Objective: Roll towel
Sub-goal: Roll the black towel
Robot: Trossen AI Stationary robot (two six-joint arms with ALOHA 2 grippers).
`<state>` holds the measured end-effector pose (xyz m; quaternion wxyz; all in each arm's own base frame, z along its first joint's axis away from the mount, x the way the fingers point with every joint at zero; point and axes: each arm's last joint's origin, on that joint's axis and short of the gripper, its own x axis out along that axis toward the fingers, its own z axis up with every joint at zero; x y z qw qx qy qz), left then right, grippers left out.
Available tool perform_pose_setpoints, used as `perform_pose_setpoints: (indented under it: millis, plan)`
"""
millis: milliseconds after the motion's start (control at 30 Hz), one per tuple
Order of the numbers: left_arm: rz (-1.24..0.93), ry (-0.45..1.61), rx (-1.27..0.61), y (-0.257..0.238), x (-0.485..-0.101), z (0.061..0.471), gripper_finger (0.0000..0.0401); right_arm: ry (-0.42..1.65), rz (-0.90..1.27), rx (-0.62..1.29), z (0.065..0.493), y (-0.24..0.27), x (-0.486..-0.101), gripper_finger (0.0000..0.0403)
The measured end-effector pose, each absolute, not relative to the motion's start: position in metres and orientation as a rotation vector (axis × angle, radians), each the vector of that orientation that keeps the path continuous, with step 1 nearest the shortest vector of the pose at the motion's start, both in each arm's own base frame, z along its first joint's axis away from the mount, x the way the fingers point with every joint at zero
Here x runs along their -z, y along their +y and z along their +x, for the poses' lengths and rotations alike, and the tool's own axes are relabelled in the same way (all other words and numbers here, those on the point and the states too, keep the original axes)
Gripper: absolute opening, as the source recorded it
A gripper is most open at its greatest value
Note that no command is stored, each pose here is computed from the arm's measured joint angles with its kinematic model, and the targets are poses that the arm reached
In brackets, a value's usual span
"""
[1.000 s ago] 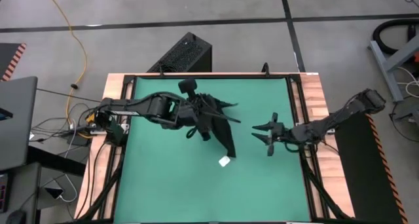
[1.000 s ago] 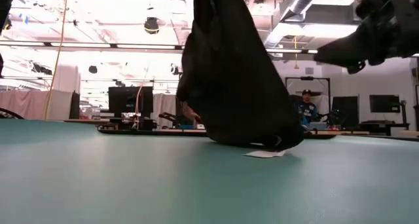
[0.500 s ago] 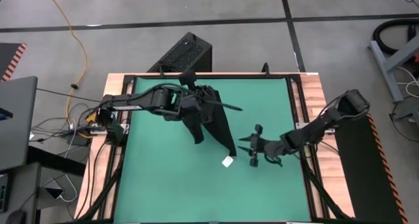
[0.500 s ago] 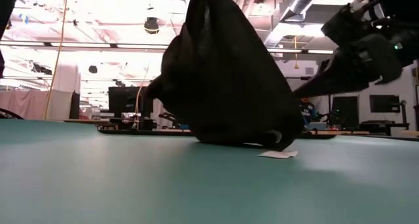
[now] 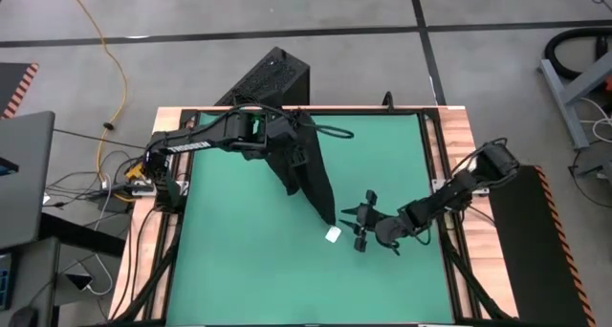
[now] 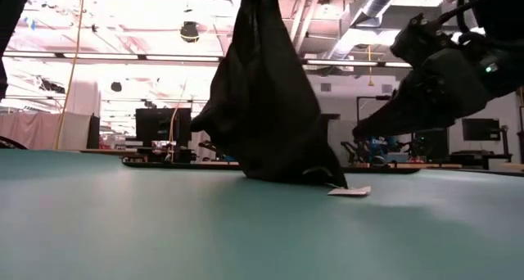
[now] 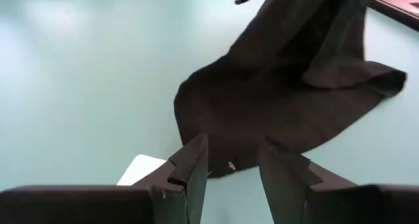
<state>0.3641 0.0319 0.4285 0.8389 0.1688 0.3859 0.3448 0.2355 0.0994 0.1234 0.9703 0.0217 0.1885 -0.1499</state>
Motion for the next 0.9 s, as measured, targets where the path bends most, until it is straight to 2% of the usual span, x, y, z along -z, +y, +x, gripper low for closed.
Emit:
perform_pose_setpoints:
  millis: [367,600,900]
  plan:
    - [0.363,0.823,-0.732,0.035,-0.429,0.364,0.0000,0.423,-0.135,0.333,0.288,0.121,-0.110,0.0151]
    - [0.378,0.829,-0.727,0.035,-0.428,0.364,0.0000,0.501,-0.221,0.375,0.301,0.131,-0.104,0.0165]
    - [0.378,0.829,-0.727,0.035,-0.428,0.364,0.0000,0.480,-0.215,0.433,0.307,0.132,-0.108,0.0193]
